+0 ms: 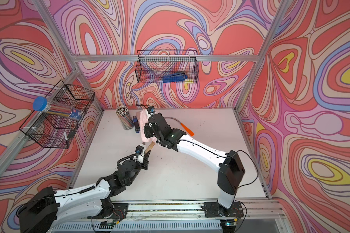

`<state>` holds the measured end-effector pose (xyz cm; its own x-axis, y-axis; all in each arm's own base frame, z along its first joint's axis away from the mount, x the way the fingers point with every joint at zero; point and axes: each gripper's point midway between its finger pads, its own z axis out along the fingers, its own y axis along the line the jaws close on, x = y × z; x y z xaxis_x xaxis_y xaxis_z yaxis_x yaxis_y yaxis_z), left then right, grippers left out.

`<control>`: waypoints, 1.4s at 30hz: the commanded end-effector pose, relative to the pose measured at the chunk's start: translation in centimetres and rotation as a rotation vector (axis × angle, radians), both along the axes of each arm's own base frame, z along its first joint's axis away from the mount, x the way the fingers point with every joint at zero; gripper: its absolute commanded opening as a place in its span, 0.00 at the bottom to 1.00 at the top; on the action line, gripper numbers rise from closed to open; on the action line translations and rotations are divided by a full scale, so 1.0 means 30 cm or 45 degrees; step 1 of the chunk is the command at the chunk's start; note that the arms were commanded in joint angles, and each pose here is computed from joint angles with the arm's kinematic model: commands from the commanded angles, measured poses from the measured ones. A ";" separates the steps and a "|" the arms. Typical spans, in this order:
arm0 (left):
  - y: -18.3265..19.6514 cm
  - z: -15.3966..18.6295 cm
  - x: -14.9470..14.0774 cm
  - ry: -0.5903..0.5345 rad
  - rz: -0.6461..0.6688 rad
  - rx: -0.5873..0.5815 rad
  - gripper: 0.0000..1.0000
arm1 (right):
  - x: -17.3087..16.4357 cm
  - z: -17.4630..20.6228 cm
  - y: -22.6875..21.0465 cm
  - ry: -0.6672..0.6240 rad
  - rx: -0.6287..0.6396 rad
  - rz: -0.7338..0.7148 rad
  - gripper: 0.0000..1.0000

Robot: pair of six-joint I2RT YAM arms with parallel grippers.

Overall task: Wipe small sickles with rags
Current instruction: Wipe the small sickle.

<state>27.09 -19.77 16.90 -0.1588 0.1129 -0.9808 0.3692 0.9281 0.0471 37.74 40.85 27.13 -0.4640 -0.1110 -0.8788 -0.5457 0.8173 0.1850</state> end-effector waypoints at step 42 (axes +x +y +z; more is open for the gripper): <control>0.063 0.043 -0.006 -0.068 0.096 -0.058 0.00 | 0.352 -0.550 -0.568 0.286 -0.547 -0.619 0.00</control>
